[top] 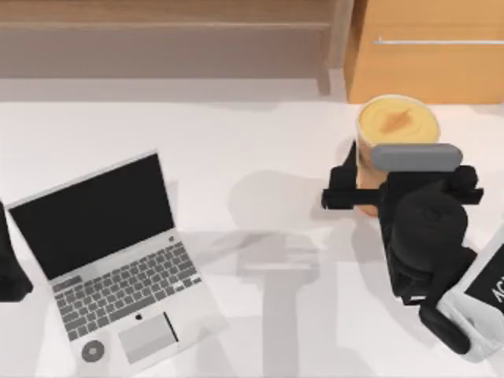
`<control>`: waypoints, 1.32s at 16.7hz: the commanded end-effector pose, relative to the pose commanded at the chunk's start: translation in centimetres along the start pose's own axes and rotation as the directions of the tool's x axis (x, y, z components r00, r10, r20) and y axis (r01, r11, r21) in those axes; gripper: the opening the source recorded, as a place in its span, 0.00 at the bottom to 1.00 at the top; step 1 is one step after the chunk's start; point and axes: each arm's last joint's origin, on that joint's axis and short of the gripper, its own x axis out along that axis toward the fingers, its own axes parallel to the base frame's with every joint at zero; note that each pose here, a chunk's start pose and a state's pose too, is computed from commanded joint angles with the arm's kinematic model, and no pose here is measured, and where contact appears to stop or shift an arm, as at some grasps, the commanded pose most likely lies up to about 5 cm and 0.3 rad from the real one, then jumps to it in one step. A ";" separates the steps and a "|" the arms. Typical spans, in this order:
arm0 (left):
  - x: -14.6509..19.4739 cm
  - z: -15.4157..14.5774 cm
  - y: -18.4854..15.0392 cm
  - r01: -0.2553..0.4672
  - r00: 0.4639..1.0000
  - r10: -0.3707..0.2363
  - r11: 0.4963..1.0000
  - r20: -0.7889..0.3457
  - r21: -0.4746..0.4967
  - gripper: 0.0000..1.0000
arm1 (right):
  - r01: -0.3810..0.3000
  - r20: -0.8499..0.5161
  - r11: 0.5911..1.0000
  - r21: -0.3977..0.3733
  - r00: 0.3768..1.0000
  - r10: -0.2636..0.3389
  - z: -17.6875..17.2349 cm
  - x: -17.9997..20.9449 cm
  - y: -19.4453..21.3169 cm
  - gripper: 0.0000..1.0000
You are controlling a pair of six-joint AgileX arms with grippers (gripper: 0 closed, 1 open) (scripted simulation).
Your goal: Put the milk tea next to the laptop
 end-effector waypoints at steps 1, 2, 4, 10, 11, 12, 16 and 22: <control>0.0 0.0 0.0 0.000 1.000 0.000 1.000 0.000 0.000 1.00 | 0.000 0.000 1.000 0.000 1.000 0.000 0.0 0.0 0.0 0.55; 0.0 0.0 0.0 0.000 1.000 0.000 1.000 0.000 0.000 1.00 | 0.000 0.000 1.000 0.000 1.000 0.000 0.0 0.0 0.0 0.47; 0.0 0.0 0.0 0.000 1.000 0.000 1.000 0.000 0.000 1.00 | 0.000 0.000 1.000 0.000 1.000 0.000 0.0 0.0 0.0 0.32; 0.0 0.0 0.0 0.000 1.000 0.000 1.000 0.000 0.000 1.00 | 0.000 0.000 1.000 0.000 1.000 0.000 0.0 0.0 0.0 0.00; 0.0 0.0 0.0 0.000 1.000 0.000 1.000 0.000 0.000 1.00 | 0.000 0.000 1.000 0.000 1.000 0.000 0.0 0.0 0.0 0.00; 0.0 0.0 0.0 0.000 1.000 0.000 1.000 0.000 0.000 1.00 | 0.000 0.000 1.000 0.000 1.000 0.000 0.0 0.0 0.0 0.00; 0.0 0.0 0.0 0.000 1.000 0.000 1.000 0.000 0.000 1.00 | 0.000 0.000 1.000 0.000 1.000 0.000 0.0 0.0 0.0 0.00; 0.0 0.0 0.0 0.000 1.000 0.000 1.000 0.000 0.000 1.00 | -0.001 0.000 1.000 0.001 1.000 0.001 0.8 -0.1 0.0 0.00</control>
